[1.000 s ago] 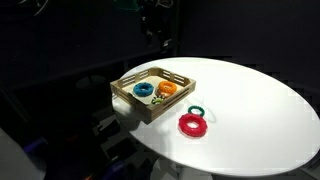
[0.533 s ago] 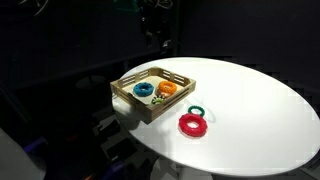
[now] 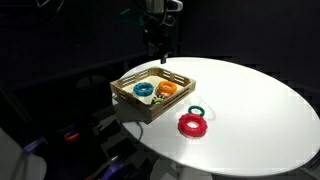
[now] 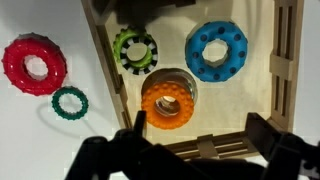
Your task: Put the orange ring on the table
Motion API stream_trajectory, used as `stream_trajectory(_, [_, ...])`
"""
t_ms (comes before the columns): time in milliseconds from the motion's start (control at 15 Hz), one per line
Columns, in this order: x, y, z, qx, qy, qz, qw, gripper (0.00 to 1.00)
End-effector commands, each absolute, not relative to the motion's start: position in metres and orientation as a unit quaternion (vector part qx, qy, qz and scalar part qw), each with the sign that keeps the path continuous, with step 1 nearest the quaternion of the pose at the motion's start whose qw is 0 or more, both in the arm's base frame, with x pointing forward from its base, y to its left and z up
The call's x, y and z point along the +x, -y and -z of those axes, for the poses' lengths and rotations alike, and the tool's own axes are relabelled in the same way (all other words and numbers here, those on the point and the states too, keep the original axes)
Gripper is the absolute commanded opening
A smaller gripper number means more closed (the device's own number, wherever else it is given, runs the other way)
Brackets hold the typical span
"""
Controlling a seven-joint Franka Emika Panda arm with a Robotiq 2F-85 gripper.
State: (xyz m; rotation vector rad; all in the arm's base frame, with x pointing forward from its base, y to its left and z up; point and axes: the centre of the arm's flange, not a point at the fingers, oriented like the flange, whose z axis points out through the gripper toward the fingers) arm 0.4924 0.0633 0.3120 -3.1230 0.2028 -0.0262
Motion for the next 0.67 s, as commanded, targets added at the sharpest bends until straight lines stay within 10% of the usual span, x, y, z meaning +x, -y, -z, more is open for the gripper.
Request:
stream_trajectory(0, [0.523, -0.068, -0.286, -0.998, -0.062, -0.01, 0.014, 1.0])
stream_trajectory(600, [0.55, -0.084, -0.223, -0.998, -0.069, -0.011, -0.008, 1.0])
